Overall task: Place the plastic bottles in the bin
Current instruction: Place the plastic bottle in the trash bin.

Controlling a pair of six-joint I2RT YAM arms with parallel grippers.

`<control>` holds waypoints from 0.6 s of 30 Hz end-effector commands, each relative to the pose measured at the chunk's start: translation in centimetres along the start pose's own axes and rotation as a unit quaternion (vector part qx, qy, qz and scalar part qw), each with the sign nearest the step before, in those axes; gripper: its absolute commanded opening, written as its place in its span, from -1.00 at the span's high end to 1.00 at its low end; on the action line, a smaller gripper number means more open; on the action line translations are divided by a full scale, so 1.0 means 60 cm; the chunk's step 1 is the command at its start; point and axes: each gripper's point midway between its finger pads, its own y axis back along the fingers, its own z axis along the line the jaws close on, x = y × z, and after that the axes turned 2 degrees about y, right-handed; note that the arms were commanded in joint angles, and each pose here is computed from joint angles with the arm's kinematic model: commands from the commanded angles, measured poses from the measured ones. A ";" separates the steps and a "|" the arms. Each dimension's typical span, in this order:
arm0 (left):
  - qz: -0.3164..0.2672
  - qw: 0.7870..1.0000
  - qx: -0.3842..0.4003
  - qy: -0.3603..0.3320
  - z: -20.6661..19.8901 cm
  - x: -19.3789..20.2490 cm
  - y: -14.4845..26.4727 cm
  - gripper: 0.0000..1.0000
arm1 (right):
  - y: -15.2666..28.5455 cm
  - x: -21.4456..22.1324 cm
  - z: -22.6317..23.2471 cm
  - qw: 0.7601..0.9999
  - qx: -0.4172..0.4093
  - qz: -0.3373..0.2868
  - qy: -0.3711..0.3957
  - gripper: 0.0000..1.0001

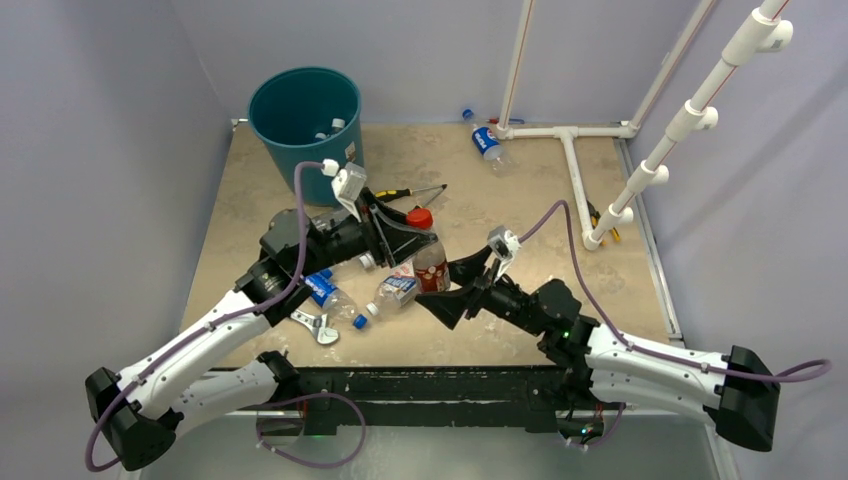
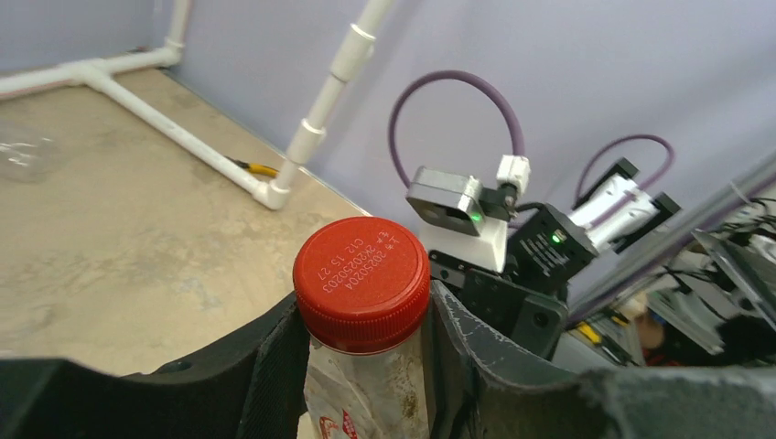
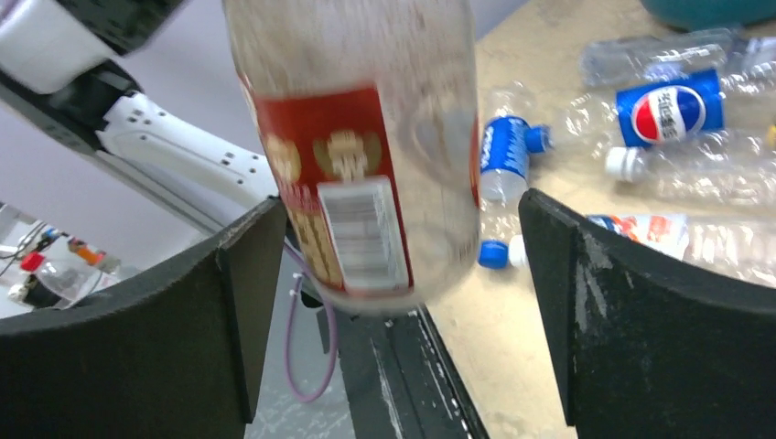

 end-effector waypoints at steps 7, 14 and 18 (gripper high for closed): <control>-0.166 0.931 -0.237 -0.222 0.034 -0.263 0.048 1.00 | 0.039 -0.044 -0.053 0.992 0.121 -0.028 -0.004 -0.98; -0.198 0.775 -0.507 -0.320 0.170 -0.372 0.097 1.00 | 0.099 -0.030 -0.143 0.959 0.271 -0.058 -0.059 -0.98; -0.257 0.742 -0.547 -0.291 0.231 -0.455 0.129 1.00 | 0.106 -0.003 -0.149 0.962 0.264 -0.043 -0.059 -0.98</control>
